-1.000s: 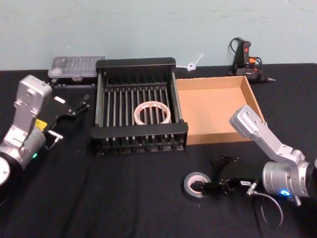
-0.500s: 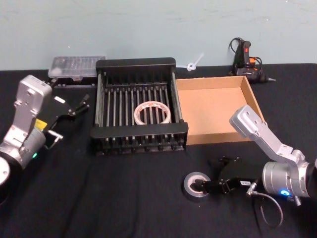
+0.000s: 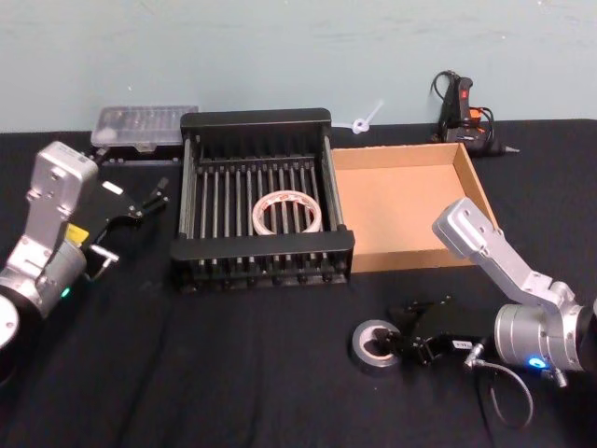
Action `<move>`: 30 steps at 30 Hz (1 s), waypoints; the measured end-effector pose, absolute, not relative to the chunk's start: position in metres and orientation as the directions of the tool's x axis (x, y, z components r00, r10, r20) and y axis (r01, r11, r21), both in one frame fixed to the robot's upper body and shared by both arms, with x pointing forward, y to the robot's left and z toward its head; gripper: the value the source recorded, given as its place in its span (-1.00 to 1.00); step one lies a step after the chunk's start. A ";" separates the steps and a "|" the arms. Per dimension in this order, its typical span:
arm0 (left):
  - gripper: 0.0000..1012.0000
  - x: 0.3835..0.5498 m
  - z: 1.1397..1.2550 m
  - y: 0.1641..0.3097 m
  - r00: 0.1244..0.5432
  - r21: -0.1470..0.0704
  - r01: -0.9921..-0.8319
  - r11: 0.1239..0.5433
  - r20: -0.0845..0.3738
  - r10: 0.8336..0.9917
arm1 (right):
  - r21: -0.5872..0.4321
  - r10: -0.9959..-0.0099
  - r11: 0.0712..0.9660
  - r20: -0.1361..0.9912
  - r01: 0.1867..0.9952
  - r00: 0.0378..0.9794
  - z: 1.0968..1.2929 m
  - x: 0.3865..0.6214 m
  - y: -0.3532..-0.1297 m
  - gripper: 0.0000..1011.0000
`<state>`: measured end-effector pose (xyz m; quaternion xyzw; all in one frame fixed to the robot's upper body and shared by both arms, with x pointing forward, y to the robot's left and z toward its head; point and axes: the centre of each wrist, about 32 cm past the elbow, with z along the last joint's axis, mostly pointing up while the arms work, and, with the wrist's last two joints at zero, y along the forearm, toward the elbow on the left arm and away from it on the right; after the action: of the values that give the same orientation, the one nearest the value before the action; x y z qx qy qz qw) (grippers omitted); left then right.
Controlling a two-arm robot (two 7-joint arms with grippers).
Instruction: Pick up the white tape and place it into the black box , Pick up the silver tape and place it into the brown box.
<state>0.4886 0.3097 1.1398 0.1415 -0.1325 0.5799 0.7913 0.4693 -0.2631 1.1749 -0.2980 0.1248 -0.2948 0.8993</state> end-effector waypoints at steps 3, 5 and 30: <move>0.98 0.489 1.140 0.310 0.292 0.070 -0.955 0.287 0.374 0.880 | -0.610 -0.605 0.649 -0.049 0.456 0.795 1.175 0.469 -0.263 -0.34; 0.98 0.489 1.140 0.310 0.292 0.070 -0.955 0.287 0.374 0.880 | -0.610 -0.605 0.649 -0.049 0.456 0.795 1.175 0.469 -0.263 -0.45; 0.98 0.489 1.140 0.310 0.292 0.070 -0.955 0.287 0.374 0.880 | -0.530 -0.653 0.652 -0.028 0.542 0.757 1.181 0.471 -0.270 -0.65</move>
<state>0.4886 0.3097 1.1398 0.1415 -0.1325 0.5799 0.7913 0.4706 -0.2699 1.1814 -0.2538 0.1090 -0.3313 0.9022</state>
